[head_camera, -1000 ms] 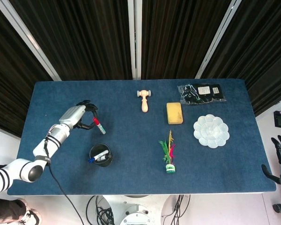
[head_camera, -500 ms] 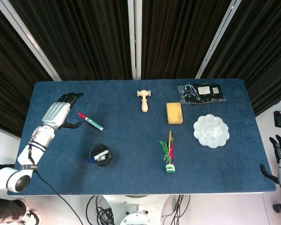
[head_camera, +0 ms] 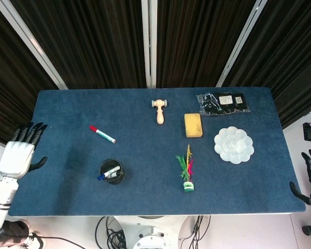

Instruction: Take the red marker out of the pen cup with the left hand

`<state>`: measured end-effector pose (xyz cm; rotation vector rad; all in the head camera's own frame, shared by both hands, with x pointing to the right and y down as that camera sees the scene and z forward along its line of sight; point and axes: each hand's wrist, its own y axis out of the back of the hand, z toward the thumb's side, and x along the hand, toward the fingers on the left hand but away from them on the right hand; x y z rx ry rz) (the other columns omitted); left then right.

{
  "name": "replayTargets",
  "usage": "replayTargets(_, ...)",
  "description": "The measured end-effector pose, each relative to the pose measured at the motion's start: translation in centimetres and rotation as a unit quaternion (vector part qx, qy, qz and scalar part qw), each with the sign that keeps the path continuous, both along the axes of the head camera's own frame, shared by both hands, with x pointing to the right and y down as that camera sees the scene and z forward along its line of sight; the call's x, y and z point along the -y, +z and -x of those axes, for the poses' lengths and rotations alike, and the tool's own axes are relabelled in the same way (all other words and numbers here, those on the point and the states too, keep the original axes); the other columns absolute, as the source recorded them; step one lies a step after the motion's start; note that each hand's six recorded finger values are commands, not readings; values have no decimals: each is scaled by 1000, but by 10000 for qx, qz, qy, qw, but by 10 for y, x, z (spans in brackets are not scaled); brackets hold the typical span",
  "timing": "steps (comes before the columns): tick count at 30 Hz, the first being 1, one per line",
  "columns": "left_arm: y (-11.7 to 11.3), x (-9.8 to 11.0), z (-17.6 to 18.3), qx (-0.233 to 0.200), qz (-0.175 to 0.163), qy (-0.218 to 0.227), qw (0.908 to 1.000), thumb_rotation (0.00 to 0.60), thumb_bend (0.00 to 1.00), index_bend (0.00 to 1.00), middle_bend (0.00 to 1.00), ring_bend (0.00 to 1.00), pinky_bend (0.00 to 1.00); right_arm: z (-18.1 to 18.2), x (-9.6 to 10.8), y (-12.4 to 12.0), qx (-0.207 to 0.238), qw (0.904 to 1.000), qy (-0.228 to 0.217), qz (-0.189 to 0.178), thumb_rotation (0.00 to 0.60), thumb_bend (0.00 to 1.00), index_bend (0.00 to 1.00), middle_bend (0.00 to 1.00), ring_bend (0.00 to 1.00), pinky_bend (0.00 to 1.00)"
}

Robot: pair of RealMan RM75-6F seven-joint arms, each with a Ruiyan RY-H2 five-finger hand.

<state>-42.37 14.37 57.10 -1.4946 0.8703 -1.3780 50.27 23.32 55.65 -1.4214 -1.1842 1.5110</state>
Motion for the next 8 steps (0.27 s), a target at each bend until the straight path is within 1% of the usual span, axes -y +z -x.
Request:
replayTargets(3, -9, -35, 20, 248, -239, -25, 9994, 600, 224, 0, 34, 0, 0, 4, -1, 3, -39, 9999, -71, 62, 600, 235, 0, 0, 0, 0)
replayTargets(5, -12, -54, 31, 324, -262, -135, 9990, 600, 224, 0, 34, 0, 0, 7, 0, 4, -52, 9999, -118, 94, 600, 235, 0, 0, 0, 0)
replayTargets(8, -12, -64, 39, 245, -215, -292, 9990, 600, 224, 0, 34, 0, 0, 12, 0, 6, -32, 9998, -149, 117, 600, 235, 0, 0, 0, 0)
